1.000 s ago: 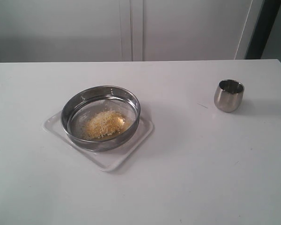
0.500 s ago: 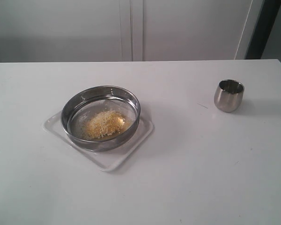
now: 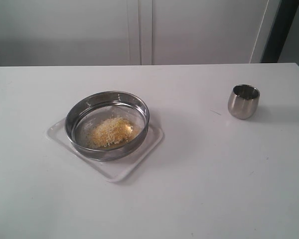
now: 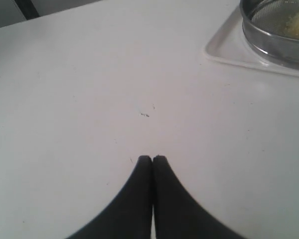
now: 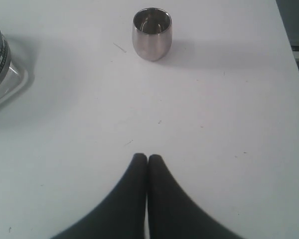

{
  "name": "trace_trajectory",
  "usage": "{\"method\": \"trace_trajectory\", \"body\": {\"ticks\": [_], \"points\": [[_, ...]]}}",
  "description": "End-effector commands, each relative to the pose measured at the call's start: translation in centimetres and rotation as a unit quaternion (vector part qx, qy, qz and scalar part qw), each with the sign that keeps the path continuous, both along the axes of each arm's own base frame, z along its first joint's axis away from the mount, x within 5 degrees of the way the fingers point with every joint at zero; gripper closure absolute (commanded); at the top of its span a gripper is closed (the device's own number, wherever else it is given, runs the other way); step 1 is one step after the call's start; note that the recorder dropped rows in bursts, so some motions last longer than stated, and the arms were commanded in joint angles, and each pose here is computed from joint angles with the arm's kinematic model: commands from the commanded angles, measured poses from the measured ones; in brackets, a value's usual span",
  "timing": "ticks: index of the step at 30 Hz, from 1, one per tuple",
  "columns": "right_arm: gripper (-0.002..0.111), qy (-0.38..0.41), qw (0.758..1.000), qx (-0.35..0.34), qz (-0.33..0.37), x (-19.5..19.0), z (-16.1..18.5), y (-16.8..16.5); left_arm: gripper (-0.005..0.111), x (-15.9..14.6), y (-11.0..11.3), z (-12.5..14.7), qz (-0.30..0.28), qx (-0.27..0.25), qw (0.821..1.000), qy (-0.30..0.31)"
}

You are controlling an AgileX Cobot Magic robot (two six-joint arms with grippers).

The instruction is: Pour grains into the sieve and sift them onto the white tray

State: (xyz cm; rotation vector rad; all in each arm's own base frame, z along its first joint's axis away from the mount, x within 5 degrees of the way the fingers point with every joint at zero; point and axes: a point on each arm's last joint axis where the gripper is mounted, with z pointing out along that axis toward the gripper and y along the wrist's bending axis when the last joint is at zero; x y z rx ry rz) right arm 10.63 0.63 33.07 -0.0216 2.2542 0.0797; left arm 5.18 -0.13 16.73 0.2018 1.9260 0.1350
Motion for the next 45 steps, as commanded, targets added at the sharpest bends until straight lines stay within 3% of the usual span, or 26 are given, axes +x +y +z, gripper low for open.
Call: {"method": "trace_trajectory", "body": {"ticks": [1, 12, 14, 16, 18, 23, 36, 45], "points": [[0.108, -0.004, 1.000, 0.003, -0.002, -0.1, 0.0, 0.0, 0.107, 0.3, 0.1, 0.8, 0.002, 0.003, 0.999, -0.051], [0.108, -0.004, 1.000, 0.003, -0.002, -0.1, 0.0, 0.0, 0.107, 0.6, 0.2, 2.8, 0.013, -0.013, 0.986, -0.165], [0.108, -0.004, 1.000, 0.003, -0.002, -0.1, 0.0, 0.0, 0.107, 0.6, 0.2, 3.0, 0.019, -0.047, 0.983, -0.176], [0.108, -0.004, 1.000, 0.003, -0.002, -0.1, 0.0, 0.0, 0.107, 0.6, 0.1, 2.9, 0.023, -0.082, 0.983, -0.165], [0.108, -0.004, 1.000, 0.003, -0.002, -0.1, 0.0, 0.0, 0.107, 0.6, 0.1, 2.6, 0.021, -0.083, 0.985, -0.151], [0.108, -0.004, 1.000, 0.003, -0.002, -0.1, 0.0, 0.0, 0.107, 0.4, -0.1, 4.8, 0.015, -0.096, 0.985, -0.140], [0.108, -0.004, 1.000, 0.003, -0.002, -0.1, 0.0, 0.0, 0.107, 2.2, -0.8, 10.2, -0.019, -0.074, 0.996, 0.048], [0.108, -0.004, 1.000, 0.003, -0.002, -0.1, 0.0, 0.0, 0.107, 3.0, -0.8, 11.6, -0.012, -0.108, 0.994, -0.018]]}}
